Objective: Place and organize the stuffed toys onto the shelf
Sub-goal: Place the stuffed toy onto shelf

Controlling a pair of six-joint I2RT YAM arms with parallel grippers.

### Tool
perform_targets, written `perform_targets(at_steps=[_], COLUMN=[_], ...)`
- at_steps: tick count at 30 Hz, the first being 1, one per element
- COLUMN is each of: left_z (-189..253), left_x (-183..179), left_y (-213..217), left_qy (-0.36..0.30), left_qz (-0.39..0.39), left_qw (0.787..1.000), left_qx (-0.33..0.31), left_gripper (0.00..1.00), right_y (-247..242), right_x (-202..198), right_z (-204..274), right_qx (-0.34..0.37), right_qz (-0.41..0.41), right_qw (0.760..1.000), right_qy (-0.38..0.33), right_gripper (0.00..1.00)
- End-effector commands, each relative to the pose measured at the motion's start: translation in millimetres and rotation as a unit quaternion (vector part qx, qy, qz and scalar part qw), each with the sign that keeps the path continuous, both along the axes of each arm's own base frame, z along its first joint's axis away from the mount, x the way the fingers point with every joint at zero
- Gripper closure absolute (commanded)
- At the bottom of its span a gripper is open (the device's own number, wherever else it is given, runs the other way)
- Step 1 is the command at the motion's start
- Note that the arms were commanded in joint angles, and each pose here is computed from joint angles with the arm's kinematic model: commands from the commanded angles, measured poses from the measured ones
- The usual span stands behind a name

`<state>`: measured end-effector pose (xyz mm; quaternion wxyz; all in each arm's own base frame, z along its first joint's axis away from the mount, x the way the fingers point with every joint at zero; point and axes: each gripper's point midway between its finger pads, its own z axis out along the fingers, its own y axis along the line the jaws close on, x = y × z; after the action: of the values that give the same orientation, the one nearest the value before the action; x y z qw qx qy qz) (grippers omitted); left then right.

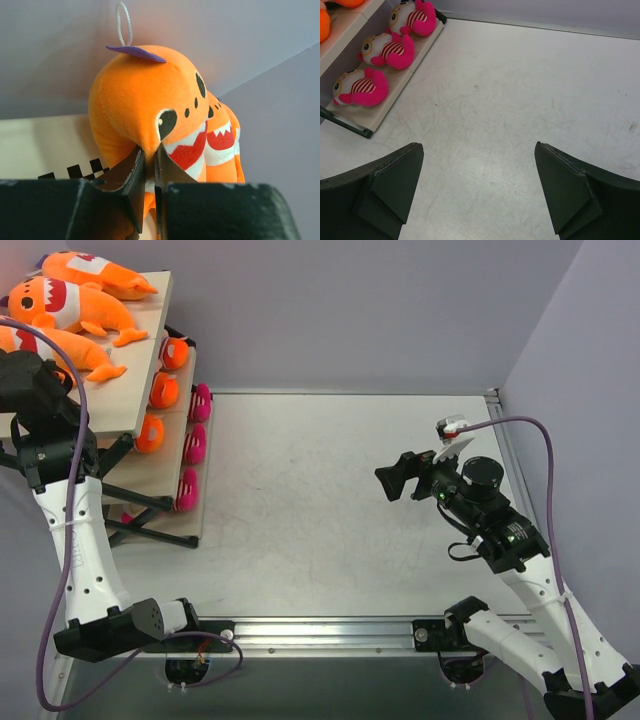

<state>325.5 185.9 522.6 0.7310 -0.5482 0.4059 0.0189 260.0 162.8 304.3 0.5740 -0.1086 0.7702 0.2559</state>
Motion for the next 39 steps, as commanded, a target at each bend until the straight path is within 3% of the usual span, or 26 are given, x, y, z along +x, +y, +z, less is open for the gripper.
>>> perform_targets(at_steps=[1,12,18,39], left_z=[5.5,3.7,7.8,14.2], left_x=[1.6,-4.9,-8.9,-29.5], left_y=[-5.5,-6.0,-7.8,-8.6], left_qy=[-0.042,-0.053,-0.054,-0.028], left_qz=[-0.033,-0.030,-0.032,-0.035], left_qw=[0.998,0.997,0.997,0.999], left_qx=[-0.024,-0.042,-0.037,-0.032], left_gripper=[0.83,0.77,0.64,0.80], right_y=[5.9,3.2,4.1,4.8], right_x=[0.1,-1.8,-1.7,-7.4], right_z=[16.9,15.8,15.4,19.3], right_qx=[0.017,0.017,0.018,0.028], right_qz=[0.012,0.008,0.010,0.017], right_qw=[0.999,0.999,0.999,0.999], right_qy=[-0.026,-0.027,-0.027,-0.034], right_gripper=[0.01,0.00,0.01,0.01])
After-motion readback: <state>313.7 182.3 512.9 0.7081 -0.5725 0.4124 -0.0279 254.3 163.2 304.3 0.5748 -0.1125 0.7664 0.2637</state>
